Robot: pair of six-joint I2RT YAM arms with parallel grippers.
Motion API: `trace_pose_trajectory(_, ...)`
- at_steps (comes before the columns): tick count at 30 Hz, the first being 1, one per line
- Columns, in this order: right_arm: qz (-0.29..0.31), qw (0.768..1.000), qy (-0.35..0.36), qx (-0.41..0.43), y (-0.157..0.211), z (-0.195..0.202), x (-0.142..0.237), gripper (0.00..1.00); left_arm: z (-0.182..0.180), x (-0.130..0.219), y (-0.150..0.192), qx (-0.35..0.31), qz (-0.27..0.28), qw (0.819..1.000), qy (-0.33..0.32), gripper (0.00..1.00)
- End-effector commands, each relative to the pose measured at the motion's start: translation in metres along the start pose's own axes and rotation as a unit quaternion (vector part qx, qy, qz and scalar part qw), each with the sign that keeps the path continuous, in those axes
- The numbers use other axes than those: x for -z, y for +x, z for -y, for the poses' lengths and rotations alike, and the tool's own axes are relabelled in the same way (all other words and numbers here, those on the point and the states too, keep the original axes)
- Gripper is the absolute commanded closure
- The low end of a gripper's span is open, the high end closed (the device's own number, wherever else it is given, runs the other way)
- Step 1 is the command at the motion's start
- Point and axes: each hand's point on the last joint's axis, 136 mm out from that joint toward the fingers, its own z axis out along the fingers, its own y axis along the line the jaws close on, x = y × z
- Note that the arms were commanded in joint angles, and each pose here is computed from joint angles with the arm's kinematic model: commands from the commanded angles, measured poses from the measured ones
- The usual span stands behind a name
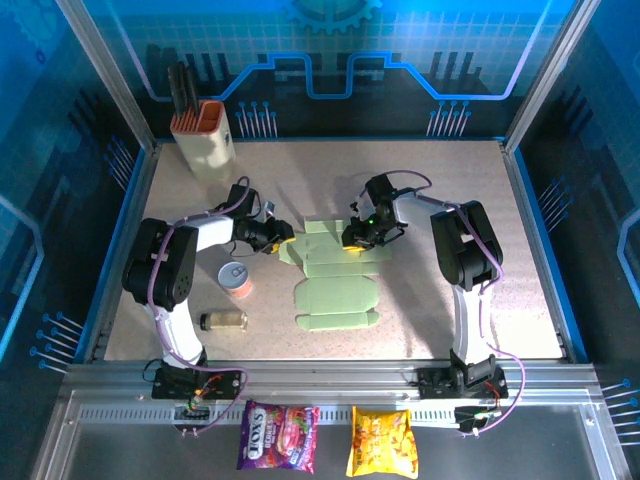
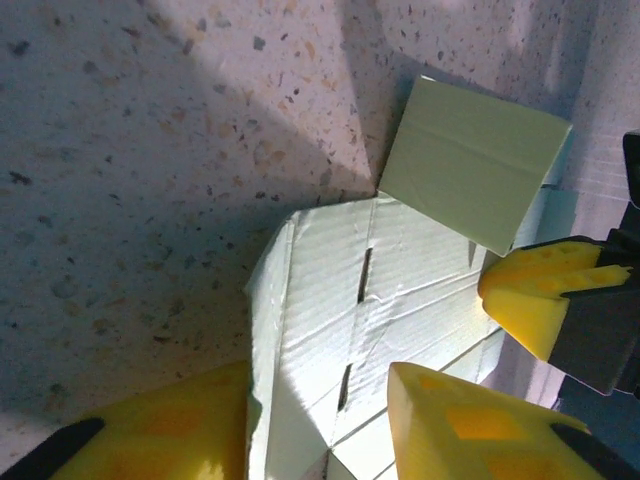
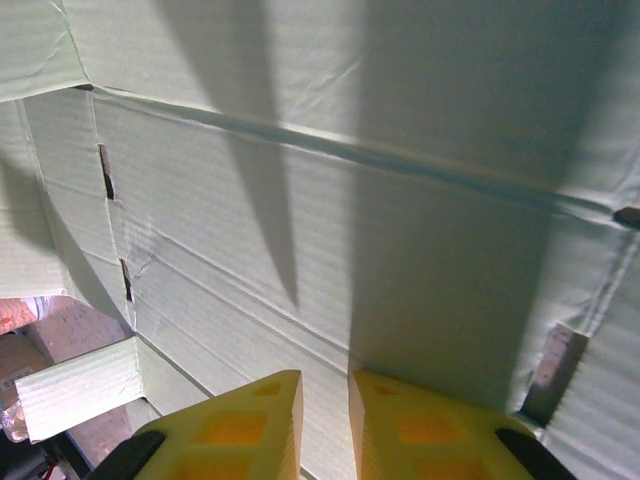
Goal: Fold the paper box
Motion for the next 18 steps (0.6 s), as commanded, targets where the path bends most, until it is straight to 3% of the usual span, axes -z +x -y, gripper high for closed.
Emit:
trace_pose_trajectory(1, -0.016, 1.0, 0.004, -0.014, 0.007, 0.006, -0.008, 0.78, -0.008, -0.002, 0.007, -0.009, -0.007, 1.0, -0.025, 0.66)
trace_pose_trajectory(8, -0.015, 1.0, 0.004, -0.013, 0.007, 0.006, -0.008, 0.78, 0.008, 0.004, 0.008, -0.023, -0.002, 1.0, 0.013, 0.77)
trace_pose_trajectory(14, -0.015, 1.0, 0.002, -0.014, 0.008, 0.006, -0.009, 0.78, 0.026, 0.005, 0.007, -0.025, -0.004, 0.998, 0.058, 0.77)
trace_pose_trajectory(18, -0.014, 1.0, 0.001, -0.014, 0.008, 0.006, -0.009, 0.78, 0.023, 0.001, 0.007, -0.018, -0.008, 0.998, 0.057, 0.69)
